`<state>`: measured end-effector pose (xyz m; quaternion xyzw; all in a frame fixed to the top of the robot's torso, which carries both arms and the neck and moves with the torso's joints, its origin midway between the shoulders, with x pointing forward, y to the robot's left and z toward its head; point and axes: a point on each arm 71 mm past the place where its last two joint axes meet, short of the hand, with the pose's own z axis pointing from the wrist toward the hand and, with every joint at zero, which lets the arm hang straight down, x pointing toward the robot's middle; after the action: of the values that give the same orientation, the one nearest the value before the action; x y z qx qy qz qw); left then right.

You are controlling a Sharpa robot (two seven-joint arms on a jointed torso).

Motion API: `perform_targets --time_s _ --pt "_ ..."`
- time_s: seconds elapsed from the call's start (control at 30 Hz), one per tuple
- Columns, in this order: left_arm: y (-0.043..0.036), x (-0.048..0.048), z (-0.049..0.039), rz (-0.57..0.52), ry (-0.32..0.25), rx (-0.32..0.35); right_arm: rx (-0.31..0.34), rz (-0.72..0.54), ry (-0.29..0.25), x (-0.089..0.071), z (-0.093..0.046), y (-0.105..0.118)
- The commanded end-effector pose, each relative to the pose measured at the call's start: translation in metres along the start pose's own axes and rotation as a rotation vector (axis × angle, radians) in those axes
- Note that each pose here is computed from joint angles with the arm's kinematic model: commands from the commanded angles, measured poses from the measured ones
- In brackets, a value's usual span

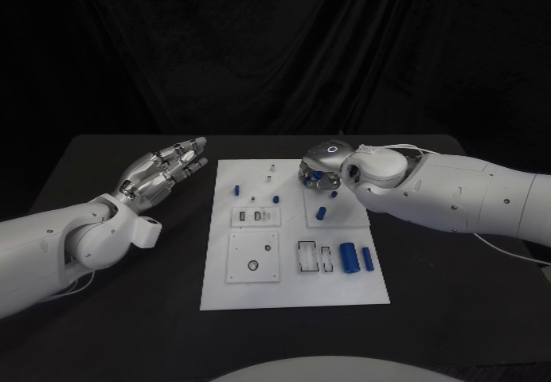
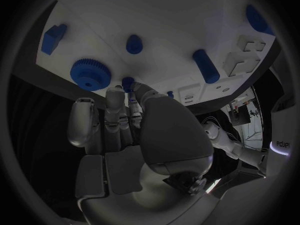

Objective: Assemble the parts on the task board

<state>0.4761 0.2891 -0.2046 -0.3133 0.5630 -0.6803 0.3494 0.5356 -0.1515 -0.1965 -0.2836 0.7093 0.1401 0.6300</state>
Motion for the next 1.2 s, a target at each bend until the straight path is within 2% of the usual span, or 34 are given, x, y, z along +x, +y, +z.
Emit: perform_targets --time_s 0.03,0.17,0.3,0.57,0.67,0.9,1.2 --pt "-0.0145 0.0017 -0.0004 -0.014 0.014 0.211 0.002 0.028 0.049 0.005 0.000 -0.001" --pt "-0.0143 0.0013 -0.0003 -0.014 0.014 0.210 -0.002 0.045 0.056 0.005 0.000 -0.001" --pt "-0.0141 0.0007 -0.0002 -0.013 0.013 0.209 -0.007 0.073 0.038 0.004 -0.001 -0.002" --pt "-0.0138 0.0008 0.0002 -0.014 0.015 0.209 -0.031 0.097 -0.063 -0.006 0.000 -0.002" --pt "-0.0137 0.0012 0.0005 -0.014 0.015 0.209 -0.047 0.106 -0.114 -0.016 0.003 0.000" --pt "-0.0126 0.0038 0.0037 -0.015 0.019 0.208 -0.081 0.099 -0.183 -0.043 0.020 0.012" --pt "-0.0116 0.0081 0.0070 -0.019 0.026 0.207 -0.069 0.079 -0.189 -0.058 0.044 0.019"
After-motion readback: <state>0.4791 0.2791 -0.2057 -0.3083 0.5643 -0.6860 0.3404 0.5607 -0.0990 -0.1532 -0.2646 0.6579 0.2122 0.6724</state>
